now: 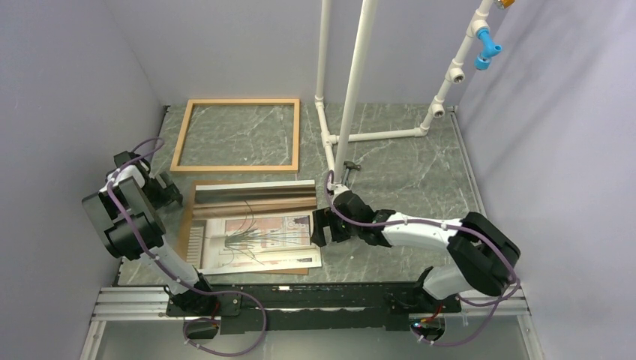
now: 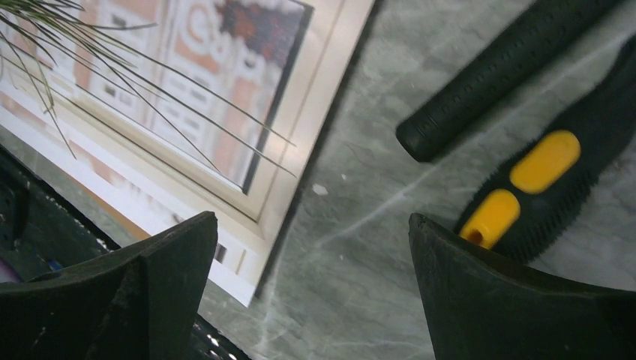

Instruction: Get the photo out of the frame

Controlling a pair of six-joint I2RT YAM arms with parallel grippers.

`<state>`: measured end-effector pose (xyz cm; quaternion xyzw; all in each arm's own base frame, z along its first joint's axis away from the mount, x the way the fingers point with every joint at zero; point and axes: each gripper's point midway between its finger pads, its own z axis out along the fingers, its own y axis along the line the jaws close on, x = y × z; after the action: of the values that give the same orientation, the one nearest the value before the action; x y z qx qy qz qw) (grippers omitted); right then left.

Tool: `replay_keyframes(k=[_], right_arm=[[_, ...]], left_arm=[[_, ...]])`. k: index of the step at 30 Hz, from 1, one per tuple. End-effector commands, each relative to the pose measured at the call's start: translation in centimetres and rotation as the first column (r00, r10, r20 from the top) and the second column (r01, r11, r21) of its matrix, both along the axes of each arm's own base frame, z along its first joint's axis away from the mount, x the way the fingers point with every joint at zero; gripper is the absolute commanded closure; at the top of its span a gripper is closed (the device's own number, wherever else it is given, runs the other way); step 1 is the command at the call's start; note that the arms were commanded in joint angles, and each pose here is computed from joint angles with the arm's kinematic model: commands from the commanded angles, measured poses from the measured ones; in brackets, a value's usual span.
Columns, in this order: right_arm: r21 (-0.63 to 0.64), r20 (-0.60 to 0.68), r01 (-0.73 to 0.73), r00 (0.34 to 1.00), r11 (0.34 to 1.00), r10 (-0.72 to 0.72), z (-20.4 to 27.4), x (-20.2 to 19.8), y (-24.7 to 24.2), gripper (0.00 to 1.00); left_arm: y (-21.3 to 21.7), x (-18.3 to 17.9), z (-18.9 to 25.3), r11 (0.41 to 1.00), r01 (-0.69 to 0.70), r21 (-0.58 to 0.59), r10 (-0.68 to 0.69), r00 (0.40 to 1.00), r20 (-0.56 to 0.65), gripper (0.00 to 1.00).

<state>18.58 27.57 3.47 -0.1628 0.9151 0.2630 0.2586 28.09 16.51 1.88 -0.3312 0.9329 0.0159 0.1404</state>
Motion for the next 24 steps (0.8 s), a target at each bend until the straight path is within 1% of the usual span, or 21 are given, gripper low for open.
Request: replay_keyframes(k=[1,5,13,17,19,22,24], right_arm=[[-0.017,-0.02,-0.018,1.0,1.0,0.017,-0.3,0.6,1.1,0.0],[-0.004,-0.034,0.005,0.999,1.0,-0.005,-0.5,0.4,1.8,0.0],[-0.015,-0.055,0.018,0.998,1.0,-0.018,-1.2,-0.4,4.4,0.02],[0.011,-0.039,0.008,0.999,1.0,-0.008,-0.8,0.1,6.4,0.03],[0.014,-0.038,-0.001,0.999,1.0,0.002,-0.7,0.1,7.2,0.03],[0.02,-0.032,-0.014,0.999,1.0,0.015,-0.5,0.5,8.7,0.03],[0.01,-0.037,-0.024,0.999,1.0,0.024,-0.7,0.6,9.3,0.03]], left_arm=[[-1.1,0.6,-0.2,0.997,0.035,-0.065,-0.033,0.999,0.021,0.01],[-1.7,0.7,0.0,0.996,0.043,-0.079,-0.041,0.999,0.029,0.01],[-4.4,0.9,0.1,0.988,0.114,-0.102,-0.113,0.993,0.018,0.01],[-6.0,1.2,0.7,0.981,0.14,-0.137,-0.132,0.989,0.067,0.01],[-7.3,1.4,0.9,0.972,0.175,-0.156,-0.164,0.983,0.081,0.01],[-9.4,1.7,1.4,0.958,0.235,-0.162,-0.221,0.97,0.102,0.01],[-10.0,1.9,1.6,0.955,0.252,-0.156,-0.237,0.966,0.106,0.01]])
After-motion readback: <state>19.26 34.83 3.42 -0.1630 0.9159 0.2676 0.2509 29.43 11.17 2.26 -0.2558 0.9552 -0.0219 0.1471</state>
